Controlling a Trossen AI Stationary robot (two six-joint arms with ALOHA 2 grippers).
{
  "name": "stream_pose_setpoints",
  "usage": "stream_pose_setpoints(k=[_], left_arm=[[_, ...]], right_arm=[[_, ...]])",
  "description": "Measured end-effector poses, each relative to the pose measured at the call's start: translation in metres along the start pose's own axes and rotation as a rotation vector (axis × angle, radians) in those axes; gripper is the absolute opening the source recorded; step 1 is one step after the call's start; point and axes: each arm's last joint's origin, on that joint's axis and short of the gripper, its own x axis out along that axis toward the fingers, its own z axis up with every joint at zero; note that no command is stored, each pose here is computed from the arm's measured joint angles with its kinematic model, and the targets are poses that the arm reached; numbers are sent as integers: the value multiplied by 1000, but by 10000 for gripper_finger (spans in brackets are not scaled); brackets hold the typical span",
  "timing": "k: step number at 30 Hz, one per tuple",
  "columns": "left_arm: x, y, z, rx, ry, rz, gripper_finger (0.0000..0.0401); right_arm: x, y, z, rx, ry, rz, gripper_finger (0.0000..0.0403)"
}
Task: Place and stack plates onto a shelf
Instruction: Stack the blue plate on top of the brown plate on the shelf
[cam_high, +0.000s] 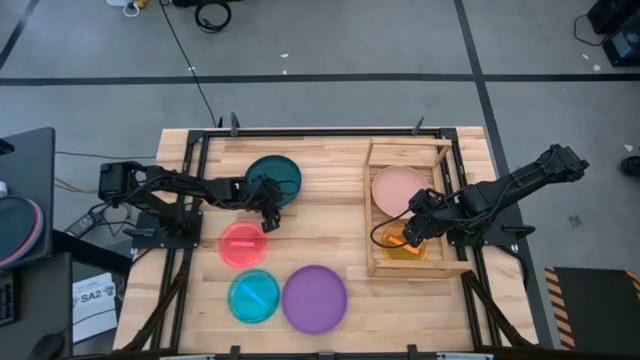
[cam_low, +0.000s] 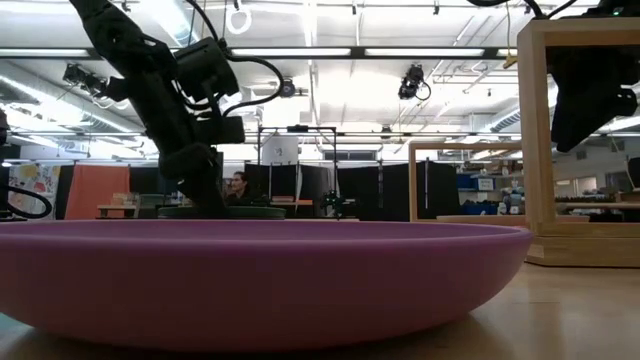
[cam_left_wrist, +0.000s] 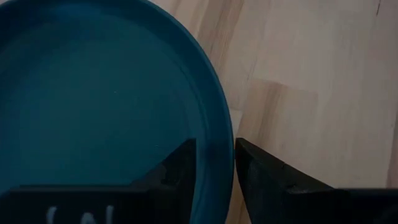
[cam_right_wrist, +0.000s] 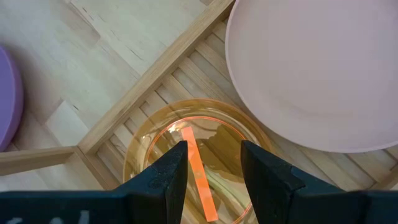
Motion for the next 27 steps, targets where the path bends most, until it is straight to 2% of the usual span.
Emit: stream_pose_setpoints(k=[11, 23, 27], left_arm=[[0, 0, 1, 2, -7, 11, 16], [-1, 0, 1, -1, -7, 7, 19], [-3, 0, 7, -33, -19, 2, 17]], right_arm=[[0, 0, 0, 0, 0, 1, 154], [0, 1, 0, 5, -3, 15, 154], [0, 2, 1, 9, -7, 25, 154]])
